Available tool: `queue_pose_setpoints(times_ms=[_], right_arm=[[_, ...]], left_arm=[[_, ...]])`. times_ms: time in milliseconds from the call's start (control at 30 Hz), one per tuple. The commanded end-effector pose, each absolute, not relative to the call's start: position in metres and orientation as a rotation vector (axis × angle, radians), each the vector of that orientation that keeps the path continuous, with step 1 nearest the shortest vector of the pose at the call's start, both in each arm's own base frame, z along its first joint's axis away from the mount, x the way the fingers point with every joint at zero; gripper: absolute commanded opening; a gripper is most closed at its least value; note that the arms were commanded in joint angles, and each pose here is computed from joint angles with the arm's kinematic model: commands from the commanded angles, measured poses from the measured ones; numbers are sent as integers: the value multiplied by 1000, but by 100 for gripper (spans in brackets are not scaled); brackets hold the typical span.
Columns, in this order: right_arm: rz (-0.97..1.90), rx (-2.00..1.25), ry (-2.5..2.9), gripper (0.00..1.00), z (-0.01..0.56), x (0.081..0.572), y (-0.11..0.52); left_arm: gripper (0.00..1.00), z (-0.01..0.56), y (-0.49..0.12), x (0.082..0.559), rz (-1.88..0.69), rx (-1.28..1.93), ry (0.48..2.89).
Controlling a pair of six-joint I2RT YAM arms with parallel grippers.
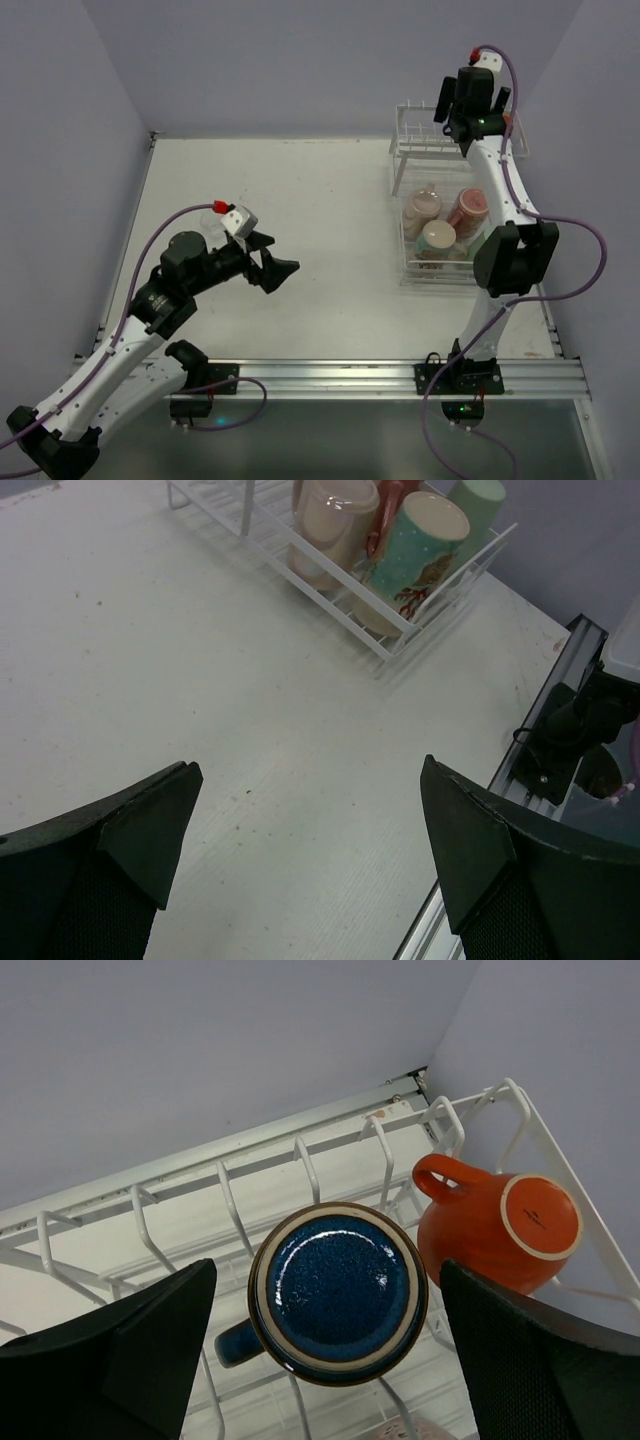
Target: Unload the cups from the dish rack
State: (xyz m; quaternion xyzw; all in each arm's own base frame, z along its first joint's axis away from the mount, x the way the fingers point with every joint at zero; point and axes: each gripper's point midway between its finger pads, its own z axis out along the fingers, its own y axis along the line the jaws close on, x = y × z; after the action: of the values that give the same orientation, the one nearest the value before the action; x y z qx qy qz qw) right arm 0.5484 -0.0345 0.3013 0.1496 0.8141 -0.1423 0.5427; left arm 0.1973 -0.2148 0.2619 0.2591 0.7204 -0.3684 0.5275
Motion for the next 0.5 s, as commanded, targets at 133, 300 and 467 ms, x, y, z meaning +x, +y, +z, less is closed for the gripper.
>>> queue_pose_setpoints(times_ms=[133, 300, 467], right_arm=[[-328, 347, 1923, 84, 308, 556, -34], [-325, 351, 1903, 53, 315, 557, -34], [-327, 358, 1775, 36, 361, 543, -40]], left_arm=[[100, 272, -213, 203, -847, 610, 1692], [100, 270, -212, 205, -841, 604, 1699], [100, 269, -211, 209, -834, 596, 1709]])
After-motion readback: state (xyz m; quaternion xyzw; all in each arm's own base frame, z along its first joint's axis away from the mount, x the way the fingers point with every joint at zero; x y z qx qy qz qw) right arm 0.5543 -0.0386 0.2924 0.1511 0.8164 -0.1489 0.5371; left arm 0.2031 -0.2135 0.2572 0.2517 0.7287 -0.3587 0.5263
